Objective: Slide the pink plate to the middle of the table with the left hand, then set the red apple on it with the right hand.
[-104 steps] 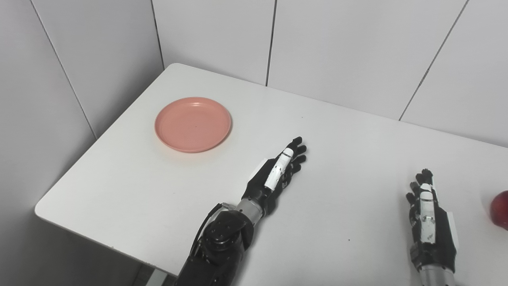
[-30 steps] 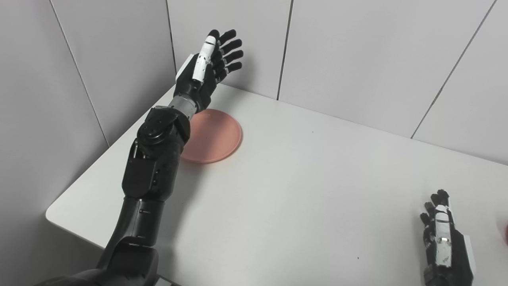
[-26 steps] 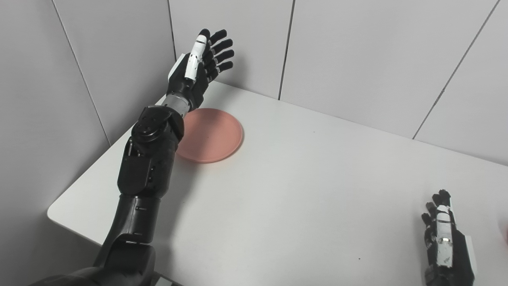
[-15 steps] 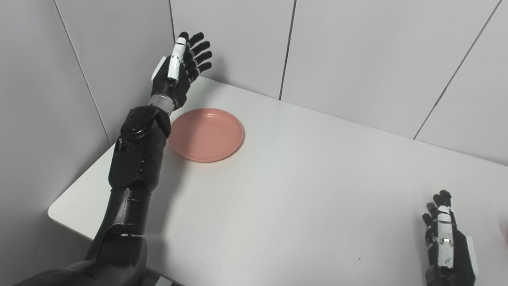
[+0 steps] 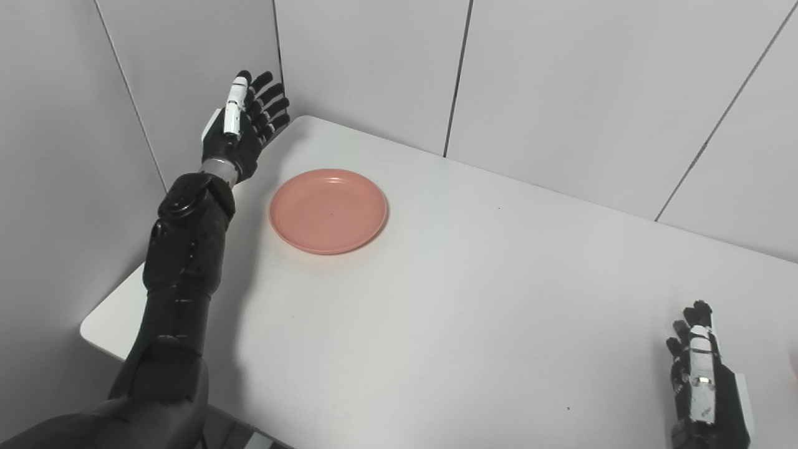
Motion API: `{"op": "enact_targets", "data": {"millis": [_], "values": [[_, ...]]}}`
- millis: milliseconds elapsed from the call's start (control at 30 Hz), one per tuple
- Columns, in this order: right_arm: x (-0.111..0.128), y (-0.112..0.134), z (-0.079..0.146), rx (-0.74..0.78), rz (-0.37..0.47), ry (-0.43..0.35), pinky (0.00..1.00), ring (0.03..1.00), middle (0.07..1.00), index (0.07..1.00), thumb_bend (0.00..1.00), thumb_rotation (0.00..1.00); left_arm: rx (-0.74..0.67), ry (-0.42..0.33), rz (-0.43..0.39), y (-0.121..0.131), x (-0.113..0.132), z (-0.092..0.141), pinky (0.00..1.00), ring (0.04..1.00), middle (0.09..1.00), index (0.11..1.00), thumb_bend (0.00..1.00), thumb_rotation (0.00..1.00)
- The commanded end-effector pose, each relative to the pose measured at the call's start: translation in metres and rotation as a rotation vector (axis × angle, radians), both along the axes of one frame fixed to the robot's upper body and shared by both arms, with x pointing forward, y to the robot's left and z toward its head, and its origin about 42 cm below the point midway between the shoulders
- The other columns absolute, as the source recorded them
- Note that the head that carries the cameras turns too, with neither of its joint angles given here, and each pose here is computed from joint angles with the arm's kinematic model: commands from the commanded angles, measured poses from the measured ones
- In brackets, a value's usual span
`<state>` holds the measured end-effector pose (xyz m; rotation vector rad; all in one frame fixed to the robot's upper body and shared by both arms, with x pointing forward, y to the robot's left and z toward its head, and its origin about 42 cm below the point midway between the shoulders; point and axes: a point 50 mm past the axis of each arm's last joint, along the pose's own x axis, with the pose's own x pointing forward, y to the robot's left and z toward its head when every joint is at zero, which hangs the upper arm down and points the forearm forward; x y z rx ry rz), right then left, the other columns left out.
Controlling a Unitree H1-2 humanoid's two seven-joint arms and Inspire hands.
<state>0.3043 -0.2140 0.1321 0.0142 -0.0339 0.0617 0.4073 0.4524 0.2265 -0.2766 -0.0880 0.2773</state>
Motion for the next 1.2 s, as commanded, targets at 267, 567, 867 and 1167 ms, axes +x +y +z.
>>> {"op": "enact_targets", "data": {"millis": [267, 567, 867, 1167], "values": [[0.004, 0.001, 0.019, 0.007, 0.013, -0.074, 1.00, 1.000, 1.000, 1.000, 0.02, 1.00, 0.033, -0.101, 0.008, 0.021, 0.005, 0.033, 0.89, 0.888, 0.893, 0.879, 0.31, 1.00], [0.002, 0.001, 0.022, 0.006, 0.007, -0.066, 1.00, 1.000, 1.000, 1.000, 0.02, 1.00, -0.001, -0.061, 0.004, 0.027, 0.005, 0.014, 0.90, 0.892, 0.899, 0.891, 0.33, 1.00], [0.002, 0.000, 0.023, 0.003, 0.009, -0.067, 1.00, 1.000, 1.000, 1.000, 0.02, 1.00, -0.020, -0.003, 0.030, 0.035, 0.004, -0.007, 0.89, 0.892, 0.889, 0.873, 0.35, 1.00], [0.000, 0.000, 0.025, 0.002, 0.004, -0.075, 1.00, 1.000, 1.000, 1.000, 0.03, 1.00, 0.002, 0.019, 0.013, 0.034, -0.001, -0.019, 0.91, 0.902, 0.903, 0.883, 0.36, 1.00]]}}
